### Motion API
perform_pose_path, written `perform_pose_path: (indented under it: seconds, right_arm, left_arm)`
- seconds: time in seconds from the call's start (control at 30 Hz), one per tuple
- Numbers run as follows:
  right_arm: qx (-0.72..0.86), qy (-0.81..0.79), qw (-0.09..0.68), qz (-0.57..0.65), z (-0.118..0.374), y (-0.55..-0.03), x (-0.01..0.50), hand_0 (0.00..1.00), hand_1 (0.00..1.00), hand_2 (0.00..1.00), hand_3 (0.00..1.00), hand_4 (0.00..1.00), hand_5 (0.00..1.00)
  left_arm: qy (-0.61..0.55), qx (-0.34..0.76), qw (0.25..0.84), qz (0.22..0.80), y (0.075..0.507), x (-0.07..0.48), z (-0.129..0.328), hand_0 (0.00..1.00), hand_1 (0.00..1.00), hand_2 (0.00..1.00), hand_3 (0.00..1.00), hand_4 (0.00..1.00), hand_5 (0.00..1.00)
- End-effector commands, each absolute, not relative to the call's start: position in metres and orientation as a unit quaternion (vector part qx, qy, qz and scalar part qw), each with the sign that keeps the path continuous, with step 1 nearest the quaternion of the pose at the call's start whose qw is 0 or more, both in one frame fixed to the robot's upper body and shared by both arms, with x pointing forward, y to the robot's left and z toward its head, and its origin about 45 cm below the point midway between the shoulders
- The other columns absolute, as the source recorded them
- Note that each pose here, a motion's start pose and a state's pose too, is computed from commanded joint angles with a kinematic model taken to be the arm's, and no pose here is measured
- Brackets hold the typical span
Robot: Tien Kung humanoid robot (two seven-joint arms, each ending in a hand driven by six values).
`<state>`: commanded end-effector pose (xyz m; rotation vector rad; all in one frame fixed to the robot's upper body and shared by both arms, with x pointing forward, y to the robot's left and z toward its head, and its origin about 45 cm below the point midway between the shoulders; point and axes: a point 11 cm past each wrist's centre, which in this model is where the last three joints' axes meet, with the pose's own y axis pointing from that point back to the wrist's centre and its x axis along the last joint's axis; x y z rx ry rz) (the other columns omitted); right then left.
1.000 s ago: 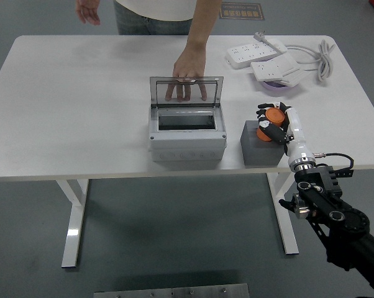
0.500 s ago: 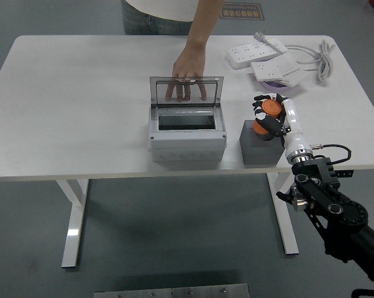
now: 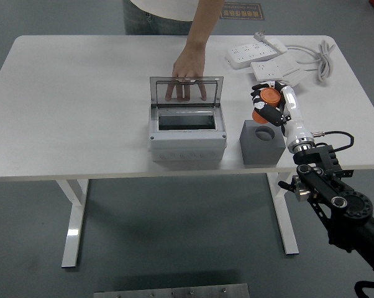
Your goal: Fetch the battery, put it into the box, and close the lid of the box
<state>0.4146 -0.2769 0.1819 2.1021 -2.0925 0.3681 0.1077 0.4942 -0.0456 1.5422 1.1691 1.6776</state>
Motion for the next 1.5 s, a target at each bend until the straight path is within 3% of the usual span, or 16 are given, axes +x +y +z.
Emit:
perform_pose_path:
  seconds: [0.13,0.17,0.33,0.37,0.73,0.77,1.5]
  right_arm:
    - [0.703,-0.69,0.098,0.142,0.192,-0.275,0.418,0.435,0.421,0.43,0.425,0.481,0.072]
    - [0.703,-0.687,0.104,0.148,0.195,-0.274,0.419,0.368,0.369,0.38,0.401,0.43,0.116]
    - [0.703,-0.674,0.137,0.179,0.206,-0.268,0.422,0.368,0.369,0.38,0.401,0.43,0.116]
    - [0.703,-0.671,0.143,0.187,0.208,-0.267,0.423,0.285,0.287,0.324,0.38,0.293,0.135]
    - [0.702,-0.618,0.218,0.279,0.236,-0.242,0.43,0.25,0.256,0.294,0.366,0.238,0.133]
    - [0.701,-0.612,0.224,0.289,0.239,-0.24,0.431,0.23,0.237,0.27,0.357,0.181,0.09]
    - [0.67,-0.506,0.353,0.413,0.244,-0.191,0.435,0.219,0.233,0.256,0.338,0.174,0.093]
  left_arm:
    - [0.44,0.578,0.284,0.626,0.494,0.103,-0.047,0.794,0.879,0.84,0.921,0.805,0.572]
    - [0.441,0.578,0.283,0.626,0.494,0.102,-0.047,0.794,0.88,0.84,0.921,0.805,0.574]
    - [0.443,0.578,0.28,0.626,0.495,0.099,-0.047,0.794,0.88,0.84,0.921,0.805,0.574]
    - [0.443,0.578,0.279,0.626,0.495,0.099,-0.048,0.795,0.881,0.841,0.921,0.81,0.583]
    - [0.444,0.577,0.277,0.627,0.496,0.097,-0.047,0.795,0.881,0.841,0.921,0.812,0.584]
    - [0.444,0.577,0.277,0.628,0.496,0.098,-0.047,0.796,0.881,0.842,0.922,0.817,0.59]
    - [0.443,0.576,0.277,0.629,0.497,0.099,-0.046,0.799,0.884,0.843,0.923,0.825,0.598]
